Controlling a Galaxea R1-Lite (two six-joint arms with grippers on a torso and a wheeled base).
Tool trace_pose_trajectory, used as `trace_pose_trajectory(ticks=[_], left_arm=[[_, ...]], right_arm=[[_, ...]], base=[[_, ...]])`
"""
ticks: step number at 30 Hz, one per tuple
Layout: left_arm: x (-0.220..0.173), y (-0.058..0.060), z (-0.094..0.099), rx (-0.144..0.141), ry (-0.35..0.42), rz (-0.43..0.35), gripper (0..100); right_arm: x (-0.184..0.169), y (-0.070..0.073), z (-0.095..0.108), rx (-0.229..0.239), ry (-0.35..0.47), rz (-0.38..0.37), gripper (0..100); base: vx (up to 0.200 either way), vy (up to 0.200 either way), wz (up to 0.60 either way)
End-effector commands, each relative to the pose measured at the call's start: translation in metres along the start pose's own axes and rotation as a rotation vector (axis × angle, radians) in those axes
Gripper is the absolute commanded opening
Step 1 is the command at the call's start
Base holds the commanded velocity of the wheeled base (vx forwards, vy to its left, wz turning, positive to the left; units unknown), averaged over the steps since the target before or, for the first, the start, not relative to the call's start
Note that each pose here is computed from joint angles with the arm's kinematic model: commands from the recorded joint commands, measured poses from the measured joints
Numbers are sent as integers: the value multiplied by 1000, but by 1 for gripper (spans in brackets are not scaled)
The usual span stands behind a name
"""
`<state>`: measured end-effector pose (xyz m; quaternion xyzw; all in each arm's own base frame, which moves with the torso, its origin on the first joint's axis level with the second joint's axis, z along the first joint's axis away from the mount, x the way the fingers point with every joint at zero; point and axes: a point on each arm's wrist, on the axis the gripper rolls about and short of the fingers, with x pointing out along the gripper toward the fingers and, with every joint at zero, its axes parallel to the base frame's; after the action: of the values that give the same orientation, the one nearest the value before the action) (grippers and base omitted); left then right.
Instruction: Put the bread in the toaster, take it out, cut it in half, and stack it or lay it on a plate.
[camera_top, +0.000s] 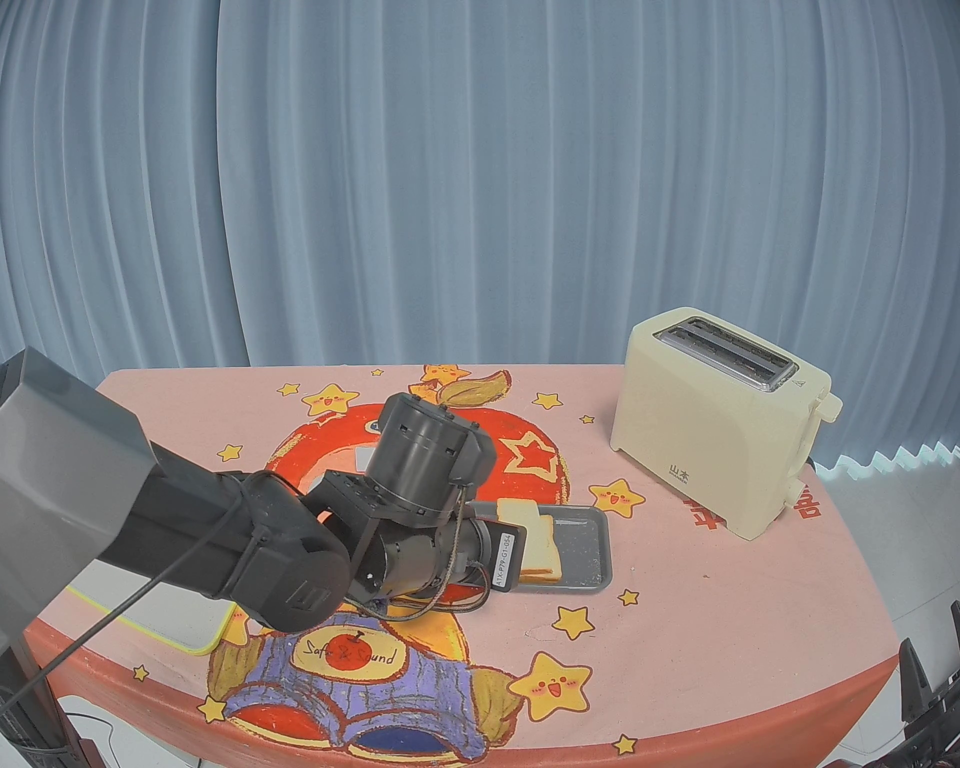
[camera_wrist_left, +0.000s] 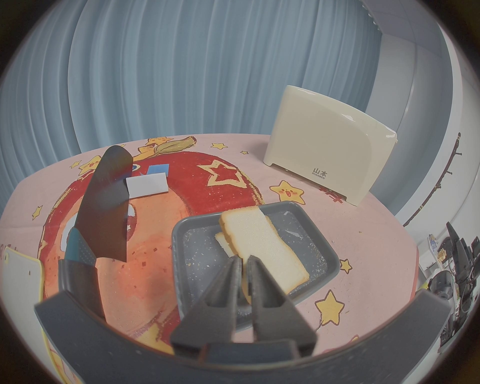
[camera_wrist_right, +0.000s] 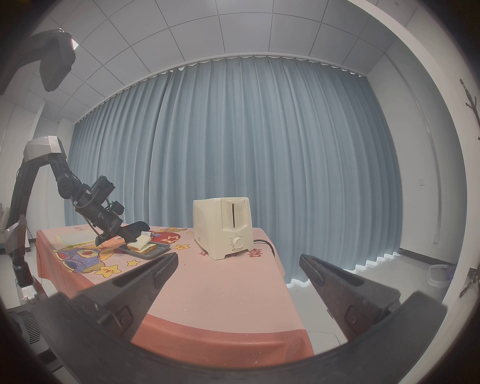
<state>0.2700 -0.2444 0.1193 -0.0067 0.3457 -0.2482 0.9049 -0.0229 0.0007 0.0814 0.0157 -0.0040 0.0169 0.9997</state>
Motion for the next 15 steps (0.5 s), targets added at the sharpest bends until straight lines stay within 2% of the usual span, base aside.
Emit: trace_pose_trajectory(ticks=[1,15], left_arm=[[-1,0,2,-1,-9,1,100],[-3,5,1,-7,-4,14,100]], right_arm=[[0,0,-5,1,1,2,100],[0,0,-5,1,1,0,100]], base=[[0,0,0],[0,0,0]])
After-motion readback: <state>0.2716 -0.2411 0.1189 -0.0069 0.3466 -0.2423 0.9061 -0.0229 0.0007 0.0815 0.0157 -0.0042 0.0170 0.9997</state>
